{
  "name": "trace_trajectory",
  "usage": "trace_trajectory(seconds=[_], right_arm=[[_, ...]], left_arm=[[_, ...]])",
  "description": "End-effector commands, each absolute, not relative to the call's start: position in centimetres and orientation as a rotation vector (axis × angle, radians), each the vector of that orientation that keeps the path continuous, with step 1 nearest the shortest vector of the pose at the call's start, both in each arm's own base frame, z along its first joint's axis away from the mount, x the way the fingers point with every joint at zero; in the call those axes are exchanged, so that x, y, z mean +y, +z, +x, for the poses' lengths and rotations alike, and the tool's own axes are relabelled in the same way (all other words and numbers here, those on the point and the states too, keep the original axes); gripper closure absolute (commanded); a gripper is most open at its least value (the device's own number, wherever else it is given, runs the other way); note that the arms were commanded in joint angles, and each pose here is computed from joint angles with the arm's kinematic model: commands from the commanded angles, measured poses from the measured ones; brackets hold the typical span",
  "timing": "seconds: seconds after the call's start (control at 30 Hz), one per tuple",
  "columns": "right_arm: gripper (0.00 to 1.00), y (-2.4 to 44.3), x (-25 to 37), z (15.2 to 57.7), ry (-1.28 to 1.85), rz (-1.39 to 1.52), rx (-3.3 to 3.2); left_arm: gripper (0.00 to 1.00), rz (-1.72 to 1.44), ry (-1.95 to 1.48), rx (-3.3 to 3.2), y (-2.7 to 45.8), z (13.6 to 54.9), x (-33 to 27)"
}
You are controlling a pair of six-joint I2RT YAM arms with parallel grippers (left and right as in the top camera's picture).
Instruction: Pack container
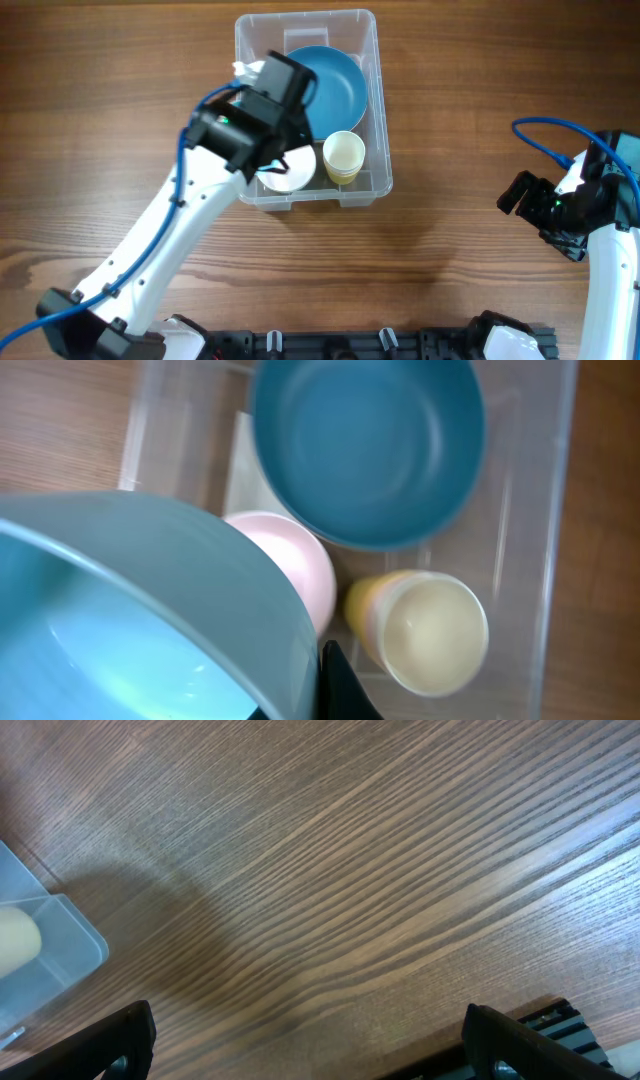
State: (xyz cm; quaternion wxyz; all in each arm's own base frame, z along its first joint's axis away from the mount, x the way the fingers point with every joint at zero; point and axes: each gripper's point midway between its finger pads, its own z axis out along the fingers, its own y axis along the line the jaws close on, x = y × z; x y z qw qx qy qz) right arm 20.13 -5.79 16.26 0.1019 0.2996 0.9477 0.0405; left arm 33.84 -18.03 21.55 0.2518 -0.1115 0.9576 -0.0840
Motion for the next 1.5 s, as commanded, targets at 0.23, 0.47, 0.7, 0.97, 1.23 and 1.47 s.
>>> trace_trajectory(seconds=[0.23,0.47,0.7,0.97,1.23,1.47], right_arm=[[0.00,16.2,-5.4,20.1,0.143,0.870,2.806],[0.00,16.2,-5.4,20.1,0.144,0.870,2.806],[0.00,16.2,-5.5,20.3,0.142,0.871,2.798],[0.00,19.6,-5.4,24.0,0.139,0.736,2.659],[0.01,20.8,1.8,32.2,0.068,0.249,2.550],[0.00,17.0,4.0,38.7,0.051,0.172,2.519]], left_arm=[[0.96,-0.247,-0.040,2.803,11.8,34.4,-21.5],[0.50,-0.231,0.003,2.840,9.6,34.7,-21.6],[0.19,-0.273,-0.122,2.638,21.4,36.9,-16.1],[0.00,-0.746,-0.282,2.394,28.9,36.8,-0.6],[0.00,-0.886,-0.278,2.583,21.9,38.2,2.6],[0.00,-0.949,-0.227,2.720,16.1,39.6,3.0]])
